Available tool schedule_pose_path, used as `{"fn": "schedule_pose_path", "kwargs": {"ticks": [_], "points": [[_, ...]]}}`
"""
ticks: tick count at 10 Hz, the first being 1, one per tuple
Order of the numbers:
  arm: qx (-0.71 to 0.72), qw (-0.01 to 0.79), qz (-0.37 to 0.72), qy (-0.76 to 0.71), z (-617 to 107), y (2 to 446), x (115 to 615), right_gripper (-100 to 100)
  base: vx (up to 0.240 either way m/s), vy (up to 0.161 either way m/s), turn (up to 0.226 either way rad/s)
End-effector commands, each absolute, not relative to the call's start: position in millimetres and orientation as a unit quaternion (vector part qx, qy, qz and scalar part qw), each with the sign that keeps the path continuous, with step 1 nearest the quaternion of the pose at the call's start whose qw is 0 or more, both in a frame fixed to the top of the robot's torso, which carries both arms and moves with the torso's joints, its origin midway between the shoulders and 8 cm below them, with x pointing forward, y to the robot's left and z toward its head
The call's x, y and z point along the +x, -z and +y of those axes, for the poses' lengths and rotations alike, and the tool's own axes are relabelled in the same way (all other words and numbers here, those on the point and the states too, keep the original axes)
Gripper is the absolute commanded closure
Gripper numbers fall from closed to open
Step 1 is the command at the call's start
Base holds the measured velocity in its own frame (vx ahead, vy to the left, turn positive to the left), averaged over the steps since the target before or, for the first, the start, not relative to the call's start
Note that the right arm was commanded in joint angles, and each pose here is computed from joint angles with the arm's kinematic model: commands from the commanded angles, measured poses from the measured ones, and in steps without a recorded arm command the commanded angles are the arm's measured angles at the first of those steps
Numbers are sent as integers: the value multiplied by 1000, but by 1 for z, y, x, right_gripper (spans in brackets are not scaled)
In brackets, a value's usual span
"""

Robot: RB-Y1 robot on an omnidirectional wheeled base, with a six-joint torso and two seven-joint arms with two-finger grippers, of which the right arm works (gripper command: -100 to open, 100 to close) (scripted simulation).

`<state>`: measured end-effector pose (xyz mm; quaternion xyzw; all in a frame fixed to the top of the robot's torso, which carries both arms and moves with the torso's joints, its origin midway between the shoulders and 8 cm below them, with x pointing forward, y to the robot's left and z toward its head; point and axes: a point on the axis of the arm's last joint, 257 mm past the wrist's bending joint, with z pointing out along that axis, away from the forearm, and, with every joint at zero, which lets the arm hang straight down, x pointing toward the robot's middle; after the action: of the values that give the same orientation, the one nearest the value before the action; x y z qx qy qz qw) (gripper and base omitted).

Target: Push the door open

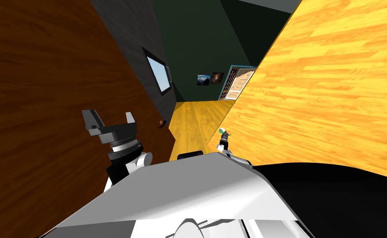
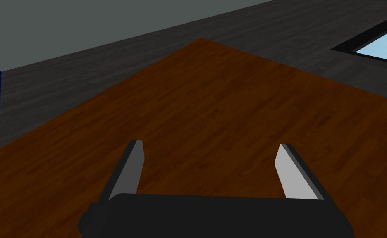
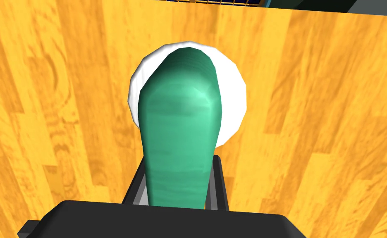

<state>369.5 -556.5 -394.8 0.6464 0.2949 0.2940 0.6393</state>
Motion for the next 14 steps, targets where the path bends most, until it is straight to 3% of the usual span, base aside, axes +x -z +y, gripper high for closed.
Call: {"fn": "schedule_pose_path", "kwargs": {"ticks": [1,7,10,14], "points": [[649,646,285,-283,-568,393,360,100,208,-23,-63],[654,659,261,-264,-590,389,342,100,139,-44,-33],[676,650,255,-237,-598,409,317,100,186,-43,-48],[666,658,250,-244,-601,397,324,100,4,1,5]]}}
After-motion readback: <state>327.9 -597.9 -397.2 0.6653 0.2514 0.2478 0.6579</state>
